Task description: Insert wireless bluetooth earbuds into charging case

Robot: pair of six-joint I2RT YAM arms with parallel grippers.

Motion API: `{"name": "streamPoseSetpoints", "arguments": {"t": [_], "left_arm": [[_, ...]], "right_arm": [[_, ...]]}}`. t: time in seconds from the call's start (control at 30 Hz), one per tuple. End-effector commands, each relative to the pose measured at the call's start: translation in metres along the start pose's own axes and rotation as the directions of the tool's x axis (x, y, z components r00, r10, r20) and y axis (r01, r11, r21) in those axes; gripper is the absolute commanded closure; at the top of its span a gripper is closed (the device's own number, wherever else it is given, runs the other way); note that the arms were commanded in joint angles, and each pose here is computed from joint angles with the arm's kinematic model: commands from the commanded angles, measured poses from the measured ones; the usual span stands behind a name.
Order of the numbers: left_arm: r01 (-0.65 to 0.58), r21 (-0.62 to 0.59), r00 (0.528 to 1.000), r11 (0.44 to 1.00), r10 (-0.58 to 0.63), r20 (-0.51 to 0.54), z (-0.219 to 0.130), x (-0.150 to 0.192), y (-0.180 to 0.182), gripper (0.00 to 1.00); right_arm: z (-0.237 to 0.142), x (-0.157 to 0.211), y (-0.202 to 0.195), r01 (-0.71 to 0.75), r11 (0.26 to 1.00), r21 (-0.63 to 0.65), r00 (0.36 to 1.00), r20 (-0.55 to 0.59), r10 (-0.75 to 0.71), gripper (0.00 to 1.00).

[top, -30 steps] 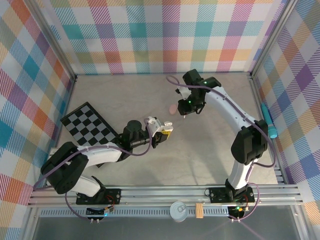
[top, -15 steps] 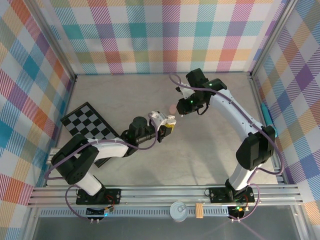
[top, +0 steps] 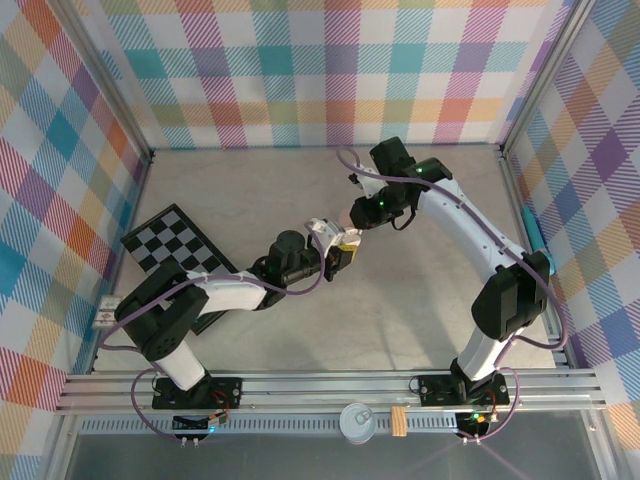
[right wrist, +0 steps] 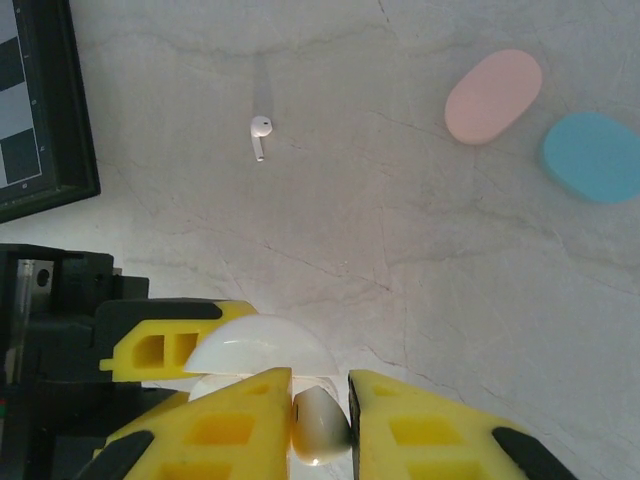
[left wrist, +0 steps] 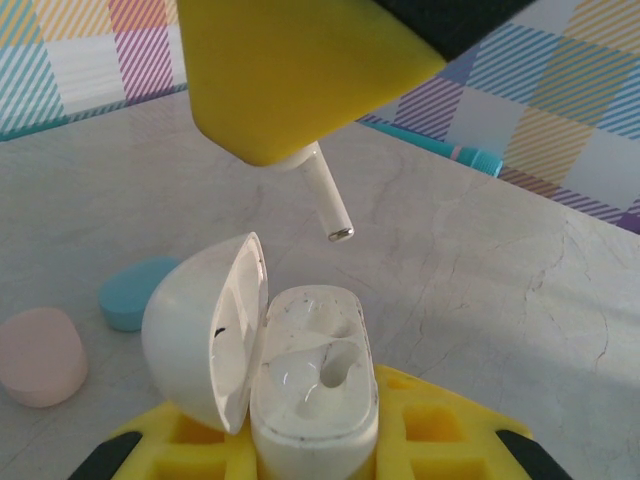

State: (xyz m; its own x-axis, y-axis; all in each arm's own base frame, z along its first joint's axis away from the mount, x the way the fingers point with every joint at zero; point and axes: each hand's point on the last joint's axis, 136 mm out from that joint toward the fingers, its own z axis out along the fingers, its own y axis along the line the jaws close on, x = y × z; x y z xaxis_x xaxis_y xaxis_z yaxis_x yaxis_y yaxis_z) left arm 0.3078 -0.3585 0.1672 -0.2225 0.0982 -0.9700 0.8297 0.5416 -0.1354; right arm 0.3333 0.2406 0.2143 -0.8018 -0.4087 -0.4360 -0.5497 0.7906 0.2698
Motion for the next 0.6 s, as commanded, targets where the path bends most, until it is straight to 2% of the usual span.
{"name": "streamPoseSetpoints", "arguments": {"t": [0.0,0.57], "left_arm": [[0.021,0.008,0.998,1.000,-0.021,0.052,0.006,-0.017,-0.004,0.95],[0.059,0.038,0.991,0.998,-0.063,0.115,0.008,-0.037,-0.010,0.95]], "right_arm": [[0.002,-0.001,0.007,-0.003,1.000,-0.028,1.000,0.003,0.004,0.79],[0.010,0.004,0.007,0.000,1.000,-0.024,1.000,-0.019,0.000,0.79]]}}
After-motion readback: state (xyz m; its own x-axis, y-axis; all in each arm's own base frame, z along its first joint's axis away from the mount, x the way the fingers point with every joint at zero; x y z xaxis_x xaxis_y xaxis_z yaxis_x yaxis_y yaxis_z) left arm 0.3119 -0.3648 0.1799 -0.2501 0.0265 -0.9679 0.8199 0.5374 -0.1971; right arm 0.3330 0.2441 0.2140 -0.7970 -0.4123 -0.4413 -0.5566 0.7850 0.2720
